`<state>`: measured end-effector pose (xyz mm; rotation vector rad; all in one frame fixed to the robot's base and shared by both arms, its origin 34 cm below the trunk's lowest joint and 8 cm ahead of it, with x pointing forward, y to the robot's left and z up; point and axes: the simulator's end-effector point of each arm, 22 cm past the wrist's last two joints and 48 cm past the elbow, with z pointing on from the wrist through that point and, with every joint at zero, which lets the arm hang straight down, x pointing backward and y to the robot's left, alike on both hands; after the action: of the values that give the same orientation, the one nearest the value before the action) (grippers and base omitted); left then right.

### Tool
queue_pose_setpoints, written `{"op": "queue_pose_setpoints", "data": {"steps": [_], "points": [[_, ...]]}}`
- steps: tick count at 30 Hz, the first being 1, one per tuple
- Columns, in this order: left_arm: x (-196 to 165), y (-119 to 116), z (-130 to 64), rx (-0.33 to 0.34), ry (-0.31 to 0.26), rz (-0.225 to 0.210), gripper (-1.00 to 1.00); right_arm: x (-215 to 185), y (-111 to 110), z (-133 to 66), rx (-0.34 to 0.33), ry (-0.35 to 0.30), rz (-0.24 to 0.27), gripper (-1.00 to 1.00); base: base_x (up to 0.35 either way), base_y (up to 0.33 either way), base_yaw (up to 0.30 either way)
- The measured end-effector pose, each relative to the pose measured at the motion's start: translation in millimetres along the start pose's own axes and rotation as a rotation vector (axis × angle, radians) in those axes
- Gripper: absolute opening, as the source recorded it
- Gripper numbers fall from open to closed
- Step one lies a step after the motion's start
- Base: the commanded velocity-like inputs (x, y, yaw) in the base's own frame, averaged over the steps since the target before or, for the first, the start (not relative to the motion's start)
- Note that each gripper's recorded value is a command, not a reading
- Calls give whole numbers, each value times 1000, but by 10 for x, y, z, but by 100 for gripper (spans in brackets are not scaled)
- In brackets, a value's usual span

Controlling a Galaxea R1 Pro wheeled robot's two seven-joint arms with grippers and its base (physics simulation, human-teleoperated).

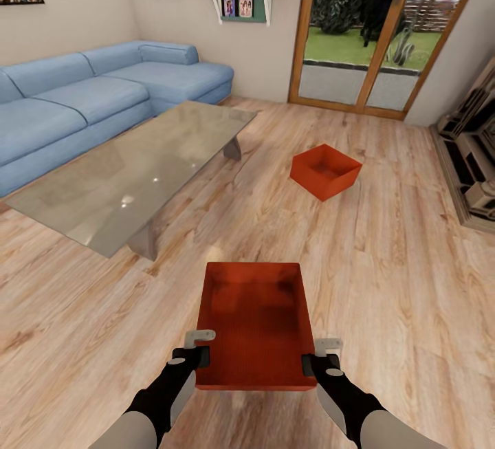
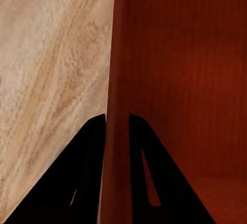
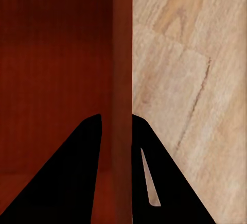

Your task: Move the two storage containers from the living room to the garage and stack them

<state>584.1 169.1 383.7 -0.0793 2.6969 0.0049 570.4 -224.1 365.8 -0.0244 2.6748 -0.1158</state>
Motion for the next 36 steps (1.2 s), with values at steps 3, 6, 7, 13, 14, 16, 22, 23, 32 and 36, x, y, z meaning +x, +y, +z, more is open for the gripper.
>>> {"op": "queue_pose_setpoints", "data": {"steps": [3,6,7,13,14,16,22,23,32,36], "points": [[-34,6,-49,-1,0,-1,-100,-37,2,-50,1,0,-1,-100,0,0,0],[-67,10,-98,-1,-1,0,-100,-72,2,-99,1,0,-1,-100,0,0,0],[-77,9,-114,-1,0,-1,-100,-82,0,-115,1,0,-1,-100,0,0,0],[-137,7,-212,-1,0,-2,-100,-145,-11,-211,1,0,-1,-100,0,0,0],[-147,5,-228,-1,0,-2,-100,-155,-13,-227,1,0,-1,-100,0,0,0],[-166,6,-260,-1,0,-3,-100,-176,-15,-259,1,0,0,-100,0,0,0],[-220,5,-356,0,2,-6,-100,-235,-23,-353,1,0,0,-100,0,0,0],[-229,5,-372,0,2,-6,-100,-244,-25,-369,1,0,0,-100,0,0,0],[-313,3,-514,0,2,-5,-100,-331,-39,-508,0,0,0,-100,0,0,0],[-346,1,-576,0,2,-5,-100,-364,-45,-570,1,0,1,-100,0,0,0]]}}
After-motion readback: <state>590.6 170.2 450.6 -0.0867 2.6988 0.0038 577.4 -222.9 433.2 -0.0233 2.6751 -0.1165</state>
